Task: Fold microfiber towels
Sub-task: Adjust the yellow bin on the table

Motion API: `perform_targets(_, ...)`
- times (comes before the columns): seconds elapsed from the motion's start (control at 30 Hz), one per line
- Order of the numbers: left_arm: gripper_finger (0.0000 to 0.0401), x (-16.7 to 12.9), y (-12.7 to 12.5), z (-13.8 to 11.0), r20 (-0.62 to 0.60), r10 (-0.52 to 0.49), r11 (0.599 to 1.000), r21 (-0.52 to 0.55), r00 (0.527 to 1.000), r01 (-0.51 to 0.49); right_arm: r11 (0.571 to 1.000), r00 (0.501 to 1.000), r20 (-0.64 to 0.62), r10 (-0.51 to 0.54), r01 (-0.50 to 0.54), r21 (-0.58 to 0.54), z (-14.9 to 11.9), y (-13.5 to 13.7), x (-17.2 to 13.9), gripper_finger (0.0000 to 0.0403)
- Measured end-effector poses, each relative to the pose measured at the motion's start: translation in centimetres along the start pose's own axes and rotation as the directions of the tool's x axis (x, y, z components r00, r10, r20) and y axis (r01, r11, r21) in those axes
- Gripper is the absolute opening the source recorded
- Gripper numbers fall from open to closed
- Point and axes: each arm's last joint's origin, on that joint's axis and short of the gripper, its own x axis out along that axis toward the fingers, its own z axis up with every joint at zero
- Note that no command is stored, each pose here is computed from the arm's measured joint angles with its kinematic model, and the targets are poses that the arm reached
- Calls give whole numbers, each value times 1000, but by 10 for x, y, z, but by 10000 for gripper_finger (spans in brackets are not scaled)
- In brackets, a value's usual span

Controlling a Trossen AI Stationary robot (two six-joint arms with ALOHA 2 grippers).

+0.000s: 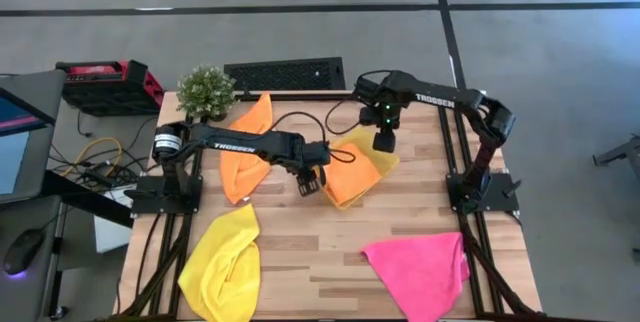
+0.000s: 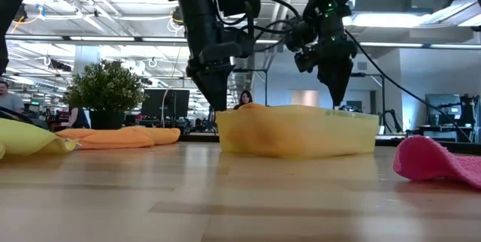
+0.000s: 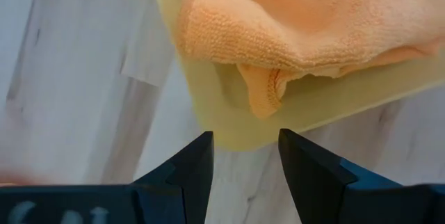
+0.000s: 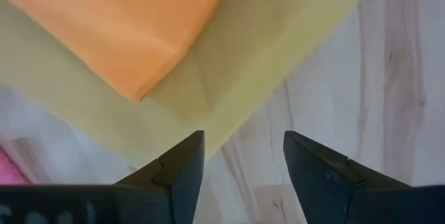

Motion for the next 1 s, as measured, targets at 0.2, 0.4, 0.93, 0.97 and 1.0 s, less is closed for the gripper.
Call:
perform_targets(0.2, 158, 1, 6, 1, -3, 6, 1000, 18, 1000, -6, 992, 1000, 17, -10, 12, -123, 0, 26, -10, 221)
perform_targets(0.4, 158, 3, 16, 1, -13, 51, 997, 64, 999, -50, 970, 1000, 7, -10, 11, -243, 4, 45, -8, 221)
perform_targets(0.93, 158, -3, 41, 15, 29, 206, 939, 274, 978, -206, 976, 1000, -1, -10, 10, -217, 6, 55, -7, 221)
perform_targets(0.97, 158, -3, 42, 16, 31, 221, 932, 288, 975, -220, 975, 1000, -1, -10, 10, -220, 6, 56, -7, 221)
perform_targets(1.0, 158, -3, 44, 16, 34, 229, 929, 291, 973, -229, 974, 1000, -1, -10, 10, -225, 6, 57, -7, 221)
